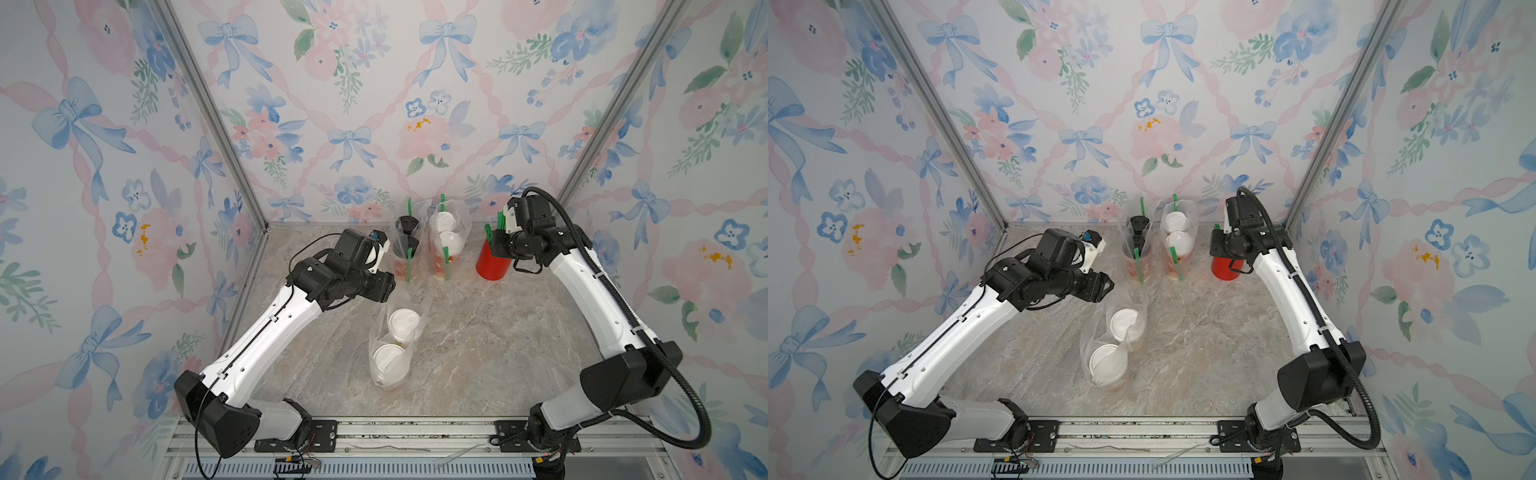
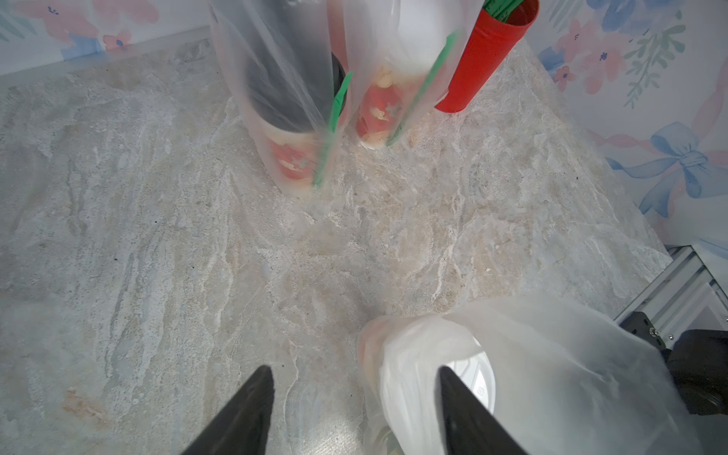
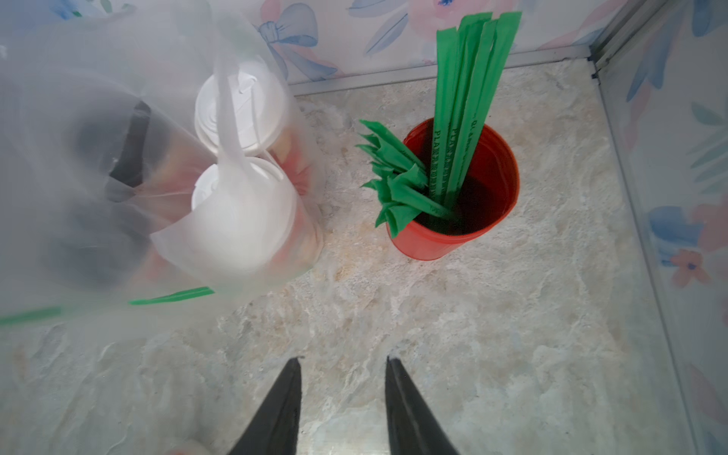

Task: Pack milk tea into plastic carrier bags
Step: Adjust the plastic carrier bag at the center of the board, then pick up the straw from the container.

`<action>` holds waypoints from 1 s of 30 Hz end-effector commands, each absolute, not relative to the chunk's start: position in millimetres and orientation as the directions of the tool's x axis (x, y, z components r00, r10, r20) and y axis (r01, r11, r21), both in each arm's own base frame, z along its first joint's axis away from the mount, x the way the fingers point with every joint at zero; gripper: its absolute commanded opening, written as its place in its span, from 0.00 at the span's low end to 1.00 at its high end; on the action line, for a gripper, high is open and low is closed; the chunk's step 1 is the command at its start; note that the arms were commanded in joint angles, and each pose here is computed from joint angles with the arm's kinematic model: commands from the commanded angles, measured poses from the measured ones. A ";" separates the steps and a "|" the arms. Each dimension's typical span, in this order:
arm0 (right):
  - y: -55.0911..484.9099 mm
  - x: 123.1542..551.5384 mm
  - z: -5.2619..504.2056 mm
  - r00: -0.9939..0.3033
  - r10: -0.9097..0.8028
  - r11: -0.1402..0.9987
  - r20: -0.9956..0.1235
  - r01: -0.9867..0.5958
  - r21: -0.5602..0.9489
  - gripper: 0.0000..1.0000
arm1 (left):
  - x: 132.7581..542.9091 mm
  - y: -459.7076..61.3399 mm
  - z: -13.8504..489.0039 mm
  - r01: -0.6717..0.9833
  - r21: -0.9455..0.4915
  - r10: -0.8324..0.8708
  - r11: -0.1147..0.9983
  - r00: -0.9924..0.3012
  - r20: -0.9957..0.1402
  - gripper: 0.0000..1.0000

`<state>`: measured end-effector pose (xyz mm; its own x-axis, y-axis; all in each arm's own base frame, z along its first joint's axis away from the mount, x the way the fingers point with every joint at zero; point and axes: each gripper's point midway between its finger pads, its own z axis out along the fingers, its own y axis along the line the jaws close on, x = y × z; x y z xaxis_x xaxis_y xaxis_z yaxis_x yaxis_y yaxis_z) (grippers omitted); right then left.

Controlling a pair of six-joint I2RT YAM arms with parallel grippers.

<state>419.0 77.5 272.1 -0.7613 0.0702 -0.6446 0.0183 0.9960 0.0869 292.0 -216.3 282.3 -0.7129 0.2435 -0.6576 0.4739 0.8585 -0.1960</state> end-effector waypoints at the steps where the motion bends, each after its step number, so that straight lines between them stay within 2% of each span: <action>1: 50.7 436.4 274.6 -0.736 0.031 0.999 -0.676 0.039 0.002 0.37 | 291.6 -216.4 295.2 0.470 -0.227 0.203 0.853 -0.700 -0.684 0.66; 11: 17.3 472.9 242.9 -0.750 0.123 0.992 -0.649 0.085 0.089 0.33 | 293.5 -219.9 295.2 0.477 -0.239 0.203 0.846 -0.703 -0.682 0.66; 14: 13.0 485.9 241.4 -0.736 0.157 0.987 -0.658 0.096 0.129 0.28 | 294.2 -220.3 295.7 0.477 -0.241 0.202 0.845 -0.703 -0.682 0.66; 20: 1.6 513.1 232.6 -0.735 0.177 0.984 -0.654 0.129 0.122 0.19 | 295.7 -220.6 295.8 0.476 -0.246 0.200 0.844 -0.706 -0.680 0.66; 30: -11.0 549.7 217.5 -0.749 0.176 0.984 -0.639 0.142 0.104 0.16 | 298.1 -220.7 297.8 0.474 -0.249 0.195 0.845 -0.706 -0.681 0.66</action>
<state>543.6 -5.0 219.2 -0.7415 0.1755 -0.6476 0.1400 0.9844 0.1065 294.2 -219.4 288.4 -0.7090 0.2182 -0.6706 0.4790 0.8469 -0.2308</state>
